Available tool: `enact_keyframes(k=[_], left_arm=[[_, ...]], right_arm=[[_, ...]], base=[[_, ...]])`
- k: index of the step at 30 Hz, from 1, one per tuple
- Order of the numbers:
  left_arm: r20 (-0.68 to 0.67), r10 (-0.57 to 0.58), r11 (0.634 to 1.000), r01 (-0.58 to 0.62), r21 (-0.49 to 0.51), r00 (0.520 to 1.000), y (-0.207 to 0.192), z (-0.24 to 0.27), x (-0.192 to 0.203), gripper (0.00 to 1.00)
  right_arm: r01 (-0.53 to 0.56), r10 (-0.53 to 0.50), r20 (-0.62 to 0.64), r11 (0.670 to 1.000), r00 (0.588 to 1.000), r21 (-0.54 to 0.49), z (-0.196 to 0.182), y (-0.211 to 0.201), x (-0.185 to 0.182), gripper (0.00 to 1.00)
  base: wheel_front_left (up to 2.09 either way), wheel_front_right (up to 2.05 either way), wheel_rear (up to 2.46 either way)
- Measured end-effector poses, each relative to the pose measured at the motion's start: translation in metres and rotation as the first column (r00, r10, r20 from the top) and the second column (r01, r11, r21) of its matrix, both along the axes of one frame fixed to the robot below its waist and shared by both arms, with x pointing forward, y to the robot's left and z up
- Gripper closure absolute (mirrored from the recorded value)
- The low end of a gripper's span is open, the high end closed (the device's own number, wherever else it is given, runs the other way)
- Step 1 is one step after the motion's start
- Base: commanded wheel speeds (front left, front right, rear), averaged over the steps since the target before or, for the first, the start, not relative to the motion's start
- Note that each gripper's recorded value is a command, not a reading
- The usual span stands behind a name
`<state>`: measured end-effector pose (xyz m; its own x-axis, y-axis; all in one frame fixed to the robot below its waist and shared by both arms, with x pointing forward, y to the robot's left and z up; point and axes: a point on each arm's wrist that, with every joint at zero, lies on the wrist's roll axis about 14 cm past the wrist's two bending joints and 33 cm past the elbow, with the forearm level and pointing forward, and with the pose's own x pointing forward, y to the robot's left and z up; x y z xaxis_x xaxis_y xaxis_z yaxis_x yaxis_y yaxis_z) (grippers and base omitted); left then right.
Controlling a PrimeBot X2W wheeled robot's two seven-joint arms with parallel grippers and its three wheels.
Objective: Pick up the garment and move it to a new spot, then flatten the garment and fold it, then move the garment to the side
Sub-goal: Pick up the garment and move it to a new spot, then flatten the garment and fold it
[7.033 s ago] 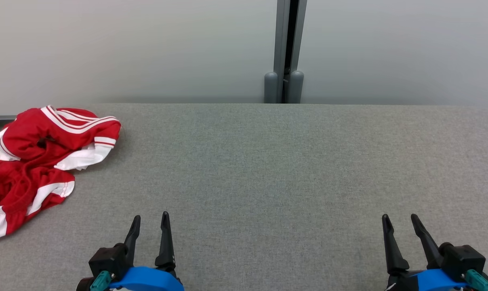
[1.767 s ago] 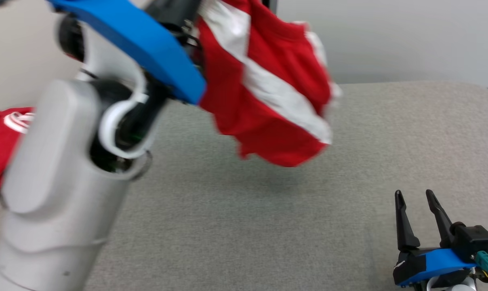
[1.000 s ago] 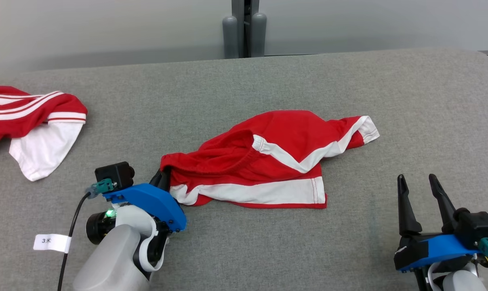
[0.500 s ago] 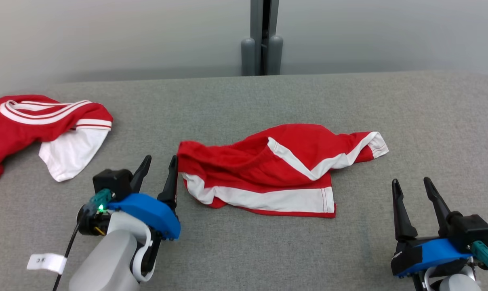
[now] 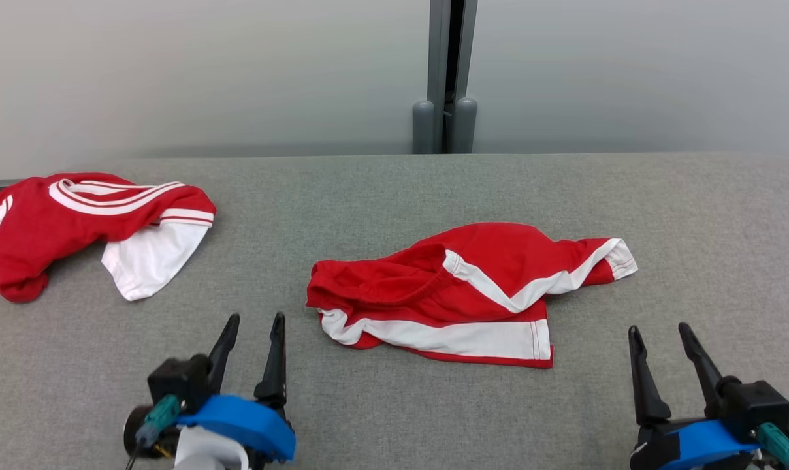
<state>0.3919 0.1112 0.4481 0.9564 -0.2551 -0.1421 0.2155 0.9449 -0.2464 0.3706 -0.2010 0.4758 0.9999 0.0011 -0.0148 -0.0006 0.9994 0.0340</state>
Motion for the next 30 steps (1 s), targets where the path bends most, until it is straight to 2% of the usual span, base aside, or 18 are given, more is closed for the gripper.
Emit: enact_keyframes(k=[6,30], left_arm=[[-0.012,0.064,0.996,-0.064,-0.065,0.998,0.004,-0.003,-0.018,0.0],[-0.022,0.08,0.995,-0.081,-0.052,0.997,0.007,-0.013,-0.034,0.0]], right_arm=[[-0.008,0.008,-0.013,1.0,1.0,0.03,-0.005,0.005,-0.011,0.0],[-0.011,0.014,-0.04,0.998,0.999,0.055,-0.014,0.008,-0.017,0.0]], base=[[0.0,0.0,0.0],[0.0,0.0,0.0]])
